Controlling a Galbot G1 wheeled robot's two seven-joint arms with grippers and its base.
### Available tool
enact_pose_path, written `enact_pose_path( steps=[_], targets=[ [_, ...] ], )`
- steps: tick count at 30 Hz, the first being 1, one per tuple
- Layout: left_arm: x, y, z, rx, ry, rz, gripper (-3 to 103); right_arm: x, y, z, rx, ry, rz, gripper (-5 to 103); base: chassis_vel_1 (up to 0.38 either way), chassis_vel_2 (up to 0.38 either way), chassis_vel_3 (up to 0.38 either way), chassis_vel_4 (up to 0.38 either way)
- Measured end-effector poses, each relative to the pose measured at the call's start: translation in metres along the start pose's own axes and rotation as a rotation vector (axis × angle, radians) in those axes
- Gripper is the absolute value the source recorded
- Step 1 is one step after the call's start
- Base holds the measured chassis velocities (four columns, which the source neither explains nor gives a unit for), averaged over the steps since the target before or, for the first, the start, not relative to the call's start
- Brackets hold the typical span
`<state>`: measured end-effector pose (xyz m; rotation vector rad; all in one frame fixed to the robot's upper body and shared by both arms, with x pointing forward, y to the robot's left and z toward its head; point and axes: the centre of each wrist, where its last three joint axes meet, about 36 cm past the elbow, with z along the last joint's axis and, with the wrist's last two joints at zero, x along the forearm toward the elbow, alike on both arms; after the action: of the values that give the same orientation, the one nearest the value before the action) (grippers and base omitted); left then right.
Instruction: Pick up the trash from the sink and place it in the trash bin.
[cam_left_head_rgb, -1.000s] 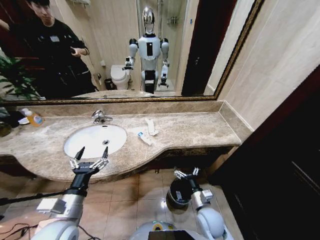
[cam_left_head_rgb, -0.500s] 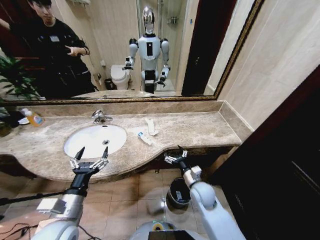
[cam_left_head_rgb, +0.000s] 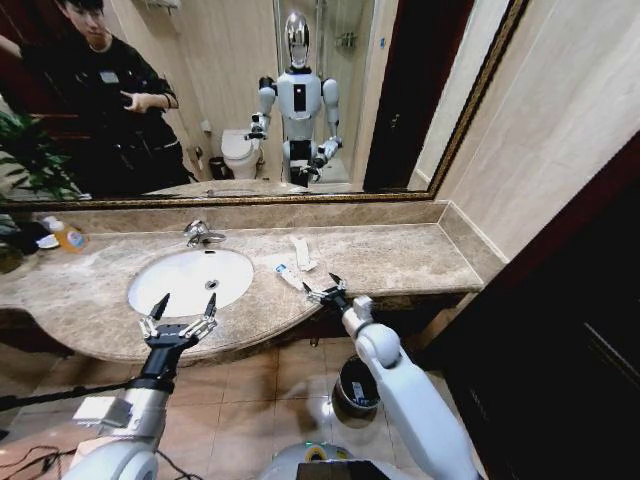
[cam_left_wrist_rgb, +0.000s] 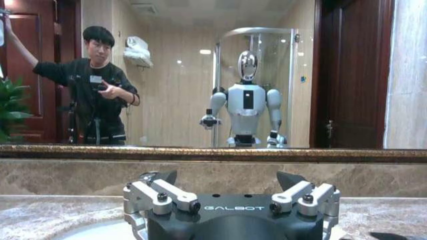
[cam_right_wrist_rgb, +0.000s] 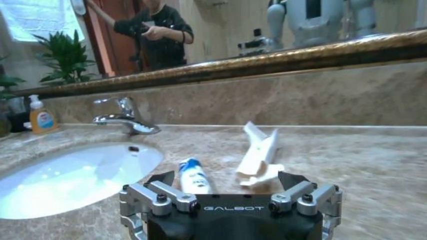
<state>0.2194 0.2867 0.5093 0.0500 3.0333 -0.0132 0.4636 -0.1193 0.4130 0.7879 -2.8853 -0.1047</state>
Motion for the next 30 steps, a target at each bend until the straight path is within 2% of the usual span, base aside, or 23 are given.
enact_pose_path(
  steps=[9, 18, 20, 21, 23, 24, 26, 27, 30],
  targets=[
    [0.000, 0.000, 0.000, 0.000, 0.000, 0.000, 100, -0.039, 0.021, 0.009, -0.022, 0.032, -0.017, 100, 0.000, 0.000, 0.000, 0.000],
    [0.000, 0.000, 0.000, 0.000, 0.000, 0.000, 100, -0.045, 0.019, 0.022, -0.020, 0.070, 0.011, 101, 0.000, 0.000, 0.000, 0.000],
    [0.000, 0.000, 0.000, 0.000, 0.000, 0.000, 100, -0.044, 0.018, 0.028, -0.021, 0.078, 0.015, 95, 0.000, 0.000, 0.000, 0.000],
    [0.000, 0.000, 0.000, 0.000, 0.000, 0.000, 100, -0.044, 0.018, 0.028, -0.021, 0.078, 0.015, 95, 0.000, 0.000, 0.000, 0.000],
    [0.000, 0.000, 0.000, 0.000, 0.000, 0.000, 100, -0.043, 0.018, 0.030, -0.018, 0.080, 0.020, 84, 0.000, 0.000, 0.000, 0.000],
    [0.000, 0.000, 0.000, 0.000, 0.000, 0.000, 100, -0.043, 0.018, 0.030, -0.018, 0.080, 0.020, 84, 0.000, 0.000, 0.000, 0.000],
    [0.000, 0.000, 0.000, 0.000, 0.000, 0.000, 100, -0.041, 0.019, 0.031, -0.018, 0.081, 0.024, 73, 0.000, 0.000, 0.000, 0.000],
    [0.000, 0.000, 0.000, 0.000, 0.000, 0.000, 100, -0.041, 0.019, 0.031, -0.018, 0.081, 0.024, 73, 0.000, 0.000, 0.000, 0.000],
    [0.000, 0.000, 0.000, 0.000, 0.000, 0.000, 100, -0.038, 0.020, 0.032, -0.019, 0.080, 0.030, 57, 0.000, 0.000, 0.000, 0.000]
  ],
)
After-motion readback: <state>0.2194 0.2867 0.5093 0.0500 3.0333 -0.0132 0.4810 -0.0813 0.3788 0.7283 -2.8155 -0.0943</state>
